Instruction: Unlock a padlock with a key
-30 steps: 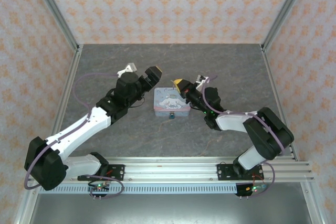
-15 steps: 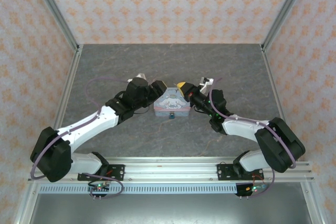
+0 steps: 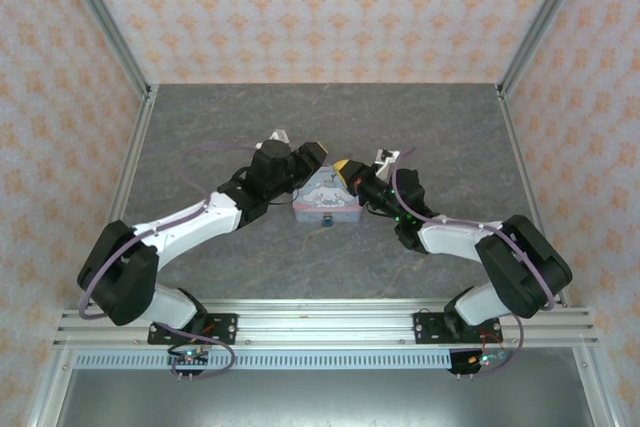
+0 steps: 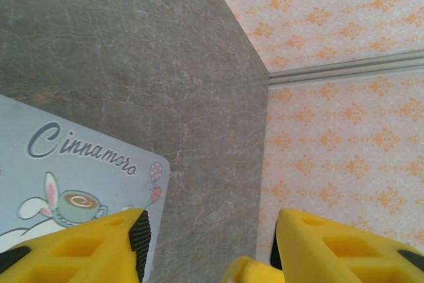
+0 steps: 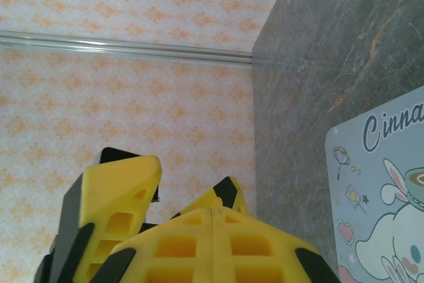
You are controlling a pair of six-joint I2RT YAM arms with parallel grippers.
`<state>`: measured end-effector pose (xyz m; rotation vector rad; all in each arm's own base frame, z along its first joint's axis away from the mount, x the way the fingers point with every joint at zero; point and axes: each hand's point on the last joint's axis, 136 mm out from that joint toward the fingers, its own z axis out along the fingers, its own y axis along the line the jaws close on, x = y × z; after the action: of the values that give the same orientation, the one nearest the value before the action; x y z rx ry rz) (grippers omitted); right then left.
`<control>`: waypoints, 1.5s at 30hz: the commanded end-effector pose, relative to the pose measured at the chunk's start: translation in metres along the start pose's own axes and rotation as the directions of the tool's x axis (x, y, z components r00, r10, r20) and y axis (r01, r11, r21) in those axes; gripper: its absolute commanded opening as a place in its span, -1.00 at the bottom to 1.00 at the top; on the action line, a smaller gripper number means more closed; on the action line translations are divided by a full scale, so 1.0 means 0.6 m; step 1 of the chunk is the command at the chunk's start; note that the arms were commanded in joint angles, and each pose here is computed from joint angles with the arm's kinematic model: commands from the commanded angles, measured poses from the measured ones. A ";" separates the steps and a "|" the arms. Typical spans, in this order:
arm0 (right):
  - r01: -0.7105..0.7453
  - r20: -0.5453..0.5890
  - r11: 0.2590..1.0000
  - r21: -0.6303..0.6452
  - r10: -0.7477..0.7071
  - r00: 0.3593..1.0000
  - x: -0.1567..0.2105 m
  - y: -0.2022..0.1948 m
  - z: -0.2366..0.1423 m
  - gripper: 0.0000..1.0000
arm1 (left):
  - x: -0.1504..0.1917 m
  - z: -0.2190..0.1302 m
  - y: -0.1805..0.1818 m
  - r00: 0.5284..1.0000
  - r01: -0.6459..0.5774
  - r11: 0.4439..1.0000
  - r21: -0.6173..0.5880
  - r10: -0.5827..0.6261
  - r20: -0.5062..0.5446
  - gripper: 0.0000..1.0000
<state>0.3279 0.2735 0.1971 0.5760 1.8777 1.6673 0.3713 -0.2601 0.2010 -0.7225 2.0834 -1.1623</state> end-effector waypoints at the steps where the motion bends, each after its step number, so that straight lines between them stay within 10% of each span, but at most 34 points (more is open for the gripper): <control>1: 0.027 -0.013 0.997 -0.069 -0.028 1.000 -0.003 0.038 0.013 -1.00 | -0.001 0.006 -0.050 1.000 0.014 0.997 0.080 -0.014 0.000 0.08; 45: 0.045 -0.099 0.997 -0.067 -0.052 0.994 0.030 0.018 0.019 -1.00 | -0.006 0.061 -0.065 1.000 0.007 0.999 0.053 -0.007 0.001 0.08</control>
<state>0.3315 0.2862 0.1946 0.5243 1.8995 1.7006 0.4011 -0.2884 0.2068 -0.7287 2.0715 -1.1970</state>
